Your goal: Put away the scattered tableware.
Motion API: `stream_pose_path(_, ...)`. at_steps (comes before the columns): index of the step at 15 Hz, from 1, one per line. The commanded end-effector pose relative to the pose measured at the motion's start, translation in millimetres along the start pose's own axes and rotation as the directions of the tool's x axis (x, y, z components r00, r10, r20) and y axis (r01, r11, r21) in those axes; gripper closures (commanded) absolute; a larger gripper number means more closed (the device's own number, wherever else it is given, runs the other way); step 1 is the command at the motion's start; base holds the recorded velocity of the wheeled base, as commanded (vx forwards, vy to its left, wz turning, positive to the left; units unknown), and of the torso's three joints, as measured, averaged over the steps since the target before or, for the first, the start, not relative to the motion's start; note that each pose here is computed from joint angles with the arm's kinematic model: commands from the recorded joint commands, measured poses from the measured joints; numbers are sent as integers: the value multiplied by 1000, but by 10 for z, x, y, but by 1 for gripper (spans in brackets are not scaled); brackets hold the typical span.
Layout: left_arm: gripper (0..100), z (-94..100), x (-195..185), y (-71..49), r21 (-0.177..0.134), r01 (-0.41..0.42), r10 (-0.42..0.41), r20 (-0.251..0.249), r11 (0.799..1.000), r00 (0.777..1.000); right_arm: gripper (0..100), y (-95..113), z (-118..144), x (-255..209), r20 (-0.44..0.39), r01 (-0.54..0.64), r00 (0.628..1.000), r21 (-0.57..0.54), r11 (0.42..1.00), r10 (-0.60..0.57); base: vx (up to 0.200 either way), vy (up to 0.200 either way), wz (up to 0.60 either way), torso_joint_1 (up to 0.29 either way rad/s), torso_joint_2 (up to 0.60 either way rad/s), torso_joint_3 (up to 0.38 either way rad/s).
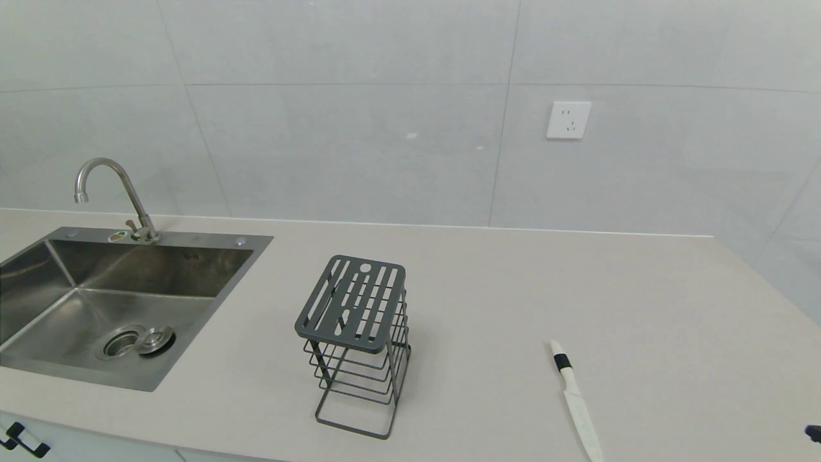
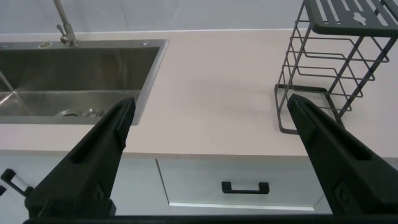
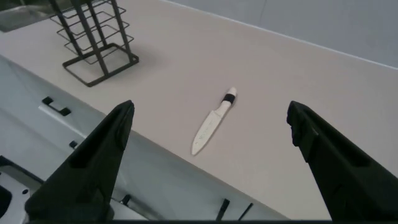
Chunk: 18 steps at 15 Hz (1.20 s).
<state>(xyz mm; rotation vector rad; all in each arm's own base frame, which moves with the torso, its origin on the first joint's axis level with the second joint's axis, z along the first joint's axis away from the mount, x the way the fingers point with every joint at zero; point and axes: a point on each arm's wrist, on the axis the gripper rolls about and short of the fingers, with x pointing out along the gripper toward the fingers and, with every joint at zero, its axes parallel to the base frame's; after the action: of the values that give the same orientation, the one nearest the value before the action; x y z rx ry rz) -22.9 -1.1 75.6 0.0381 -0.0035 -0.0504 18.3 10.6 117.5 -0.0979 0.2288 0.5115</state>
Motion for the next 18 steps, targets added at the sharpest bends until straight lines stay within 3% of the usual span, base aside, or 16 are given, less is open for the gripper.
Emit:
stream_pose_path(1, 0, 1, 1, 0, 0, 0, 0, -1, 1000, 1000, 0, -159, 57, 458, -232, -118, 963, 86, 989, 135, 0, 0, 0, 0, 0, 0)
stream_pose_path(6, 0, 1, 1, 0, 0, 0, 0, -1, 1000, 1000, 0, -191, 44, 833, -375, -215, 894, 118, 969, 244, 0, 0, 0, 0, 0, 0)
stream_pose_path(8, 0, 1, 1, 0, 0, 0, 0, -1, 1000, 1000, 0, -217, 186, 930, -358, -207, 906, 90, 974, 226, 0, 0, 0, 0, 0, 0)
stream_pose_path(9, 0, 1, 1, 0, 0, 0, 0, -1, 1000, 1000, 0, -228, 377, 1036, -350, -182, 918, 51, 982, 189, 0, 0, 0, 0, 0, 0)
stream_pose_path(13, 0, 1, 1, 0, 0, 0, 0, -1, 1000, 1000, 0, -110, 362, 1279, -506, -178, 845, 44, 983, 176, 0, 0, 0, 0, 0, 0)
stream_pose_path(16, 0, 1, 1, 0, 0, 0, 0, -1, 1000, 1000, 0, -72, 552, 1512, -483, -166, 855, 91, 982, 189, 0, 0, 0, 0, 0, 0)
stream_pose_path(18, 0, 1, 1, 0, 0, 0, 0, -1, 1000, 1000, 0, 39, 505, 1636, -532, -85, 833, 145, 986, 150, 0, 0, 0, 0, 0, 0)
